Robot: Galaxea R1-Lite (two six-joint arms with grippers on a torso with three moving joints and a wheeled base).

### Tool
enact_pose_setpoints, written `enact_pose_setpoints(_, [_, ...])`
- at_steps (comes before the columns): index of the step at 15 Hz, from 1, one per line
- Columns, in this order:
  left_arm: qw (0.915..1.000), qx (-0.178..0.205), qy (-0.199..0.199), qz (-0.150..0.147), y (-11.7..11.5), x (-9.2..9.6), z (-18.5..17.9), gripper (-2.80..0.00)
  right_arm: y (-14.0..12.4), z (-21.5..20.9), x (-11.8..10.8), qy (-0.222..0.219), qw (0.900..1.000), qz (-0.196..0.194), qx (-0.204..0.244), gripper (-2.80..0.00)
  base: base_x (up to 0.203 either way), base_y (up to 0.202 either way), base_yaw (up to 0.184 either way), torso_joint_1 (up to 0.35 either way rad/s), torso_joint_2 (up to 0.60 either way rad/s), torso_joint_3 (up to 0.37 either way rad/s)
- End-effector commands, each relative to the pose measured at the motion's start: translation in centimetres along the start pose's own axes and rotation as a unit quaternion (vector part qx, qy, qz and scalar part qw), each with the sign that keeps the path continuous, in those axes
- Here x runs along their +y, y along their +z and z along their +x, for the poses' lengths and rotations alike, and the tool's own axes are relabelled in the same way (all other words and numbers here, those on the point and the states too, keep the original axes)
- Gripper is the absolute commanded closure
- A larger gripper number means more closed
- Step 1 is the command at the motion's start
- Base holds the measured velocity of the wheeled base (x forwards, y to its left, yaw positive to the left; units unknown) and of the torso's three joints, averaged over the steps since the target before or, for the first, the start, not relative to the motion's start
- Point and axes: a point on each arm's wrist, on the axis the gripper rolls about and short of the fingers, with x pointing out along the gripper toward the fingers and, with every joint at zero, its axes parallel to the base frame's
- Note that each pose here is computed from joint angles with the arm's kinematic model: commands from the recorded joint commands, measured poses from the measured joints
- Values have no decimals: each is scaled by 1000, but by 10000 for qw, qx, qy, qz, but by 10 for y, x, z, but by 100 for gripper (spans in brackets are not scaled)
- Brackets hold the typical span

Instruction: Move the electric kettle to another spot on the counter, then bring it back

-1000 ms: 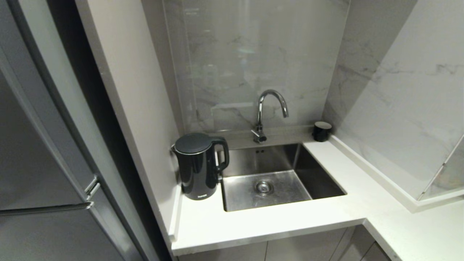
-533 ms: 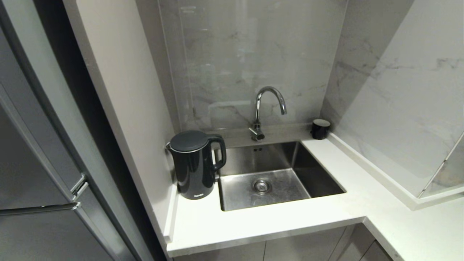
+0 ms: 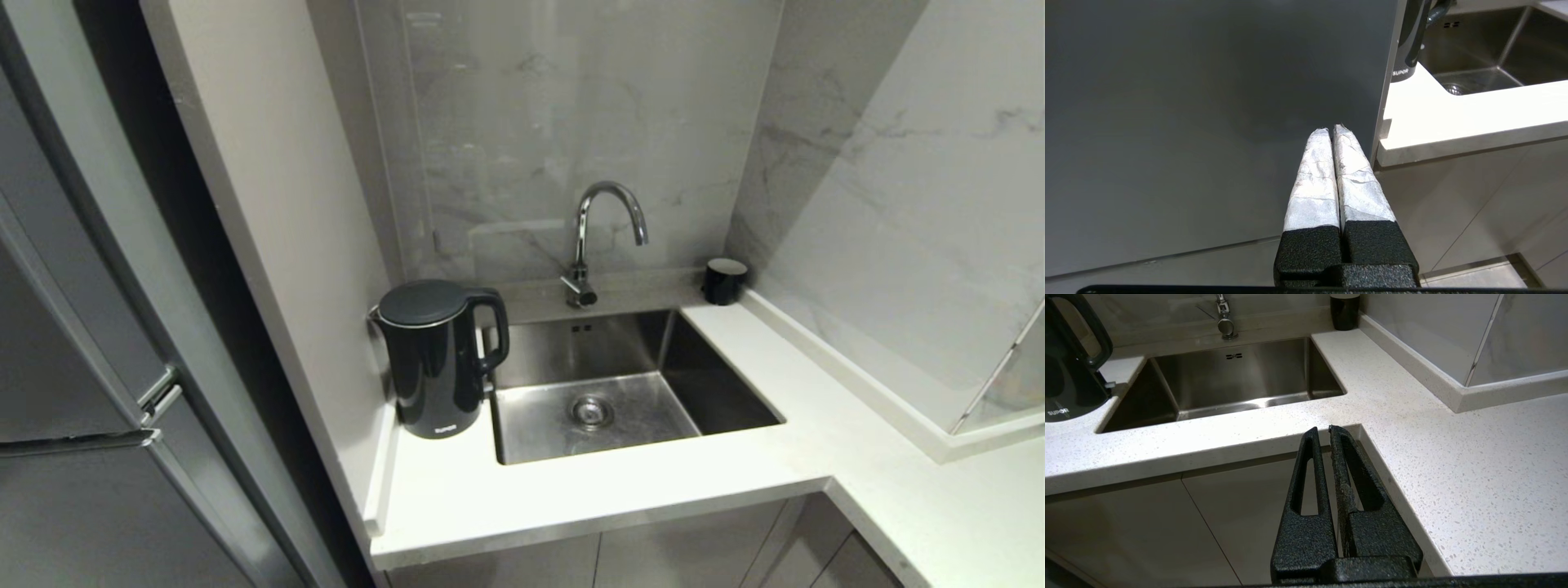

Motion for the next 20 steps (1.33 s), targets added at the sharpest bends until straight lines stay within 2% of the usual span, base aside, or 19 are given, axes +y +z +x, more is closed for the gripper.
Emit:
enact_pose_setpoints(1, [10000,13,-1,0,0,0,0,0,0,0,0,-1,10000,8,2,0,0,0,0,-129,321,176])
enact_pose_setpoints(20, [10000,13,7,-31,0,0,0,0,0,0,0,-2,10000,15,32,0,0,0,0,-133,363,228])
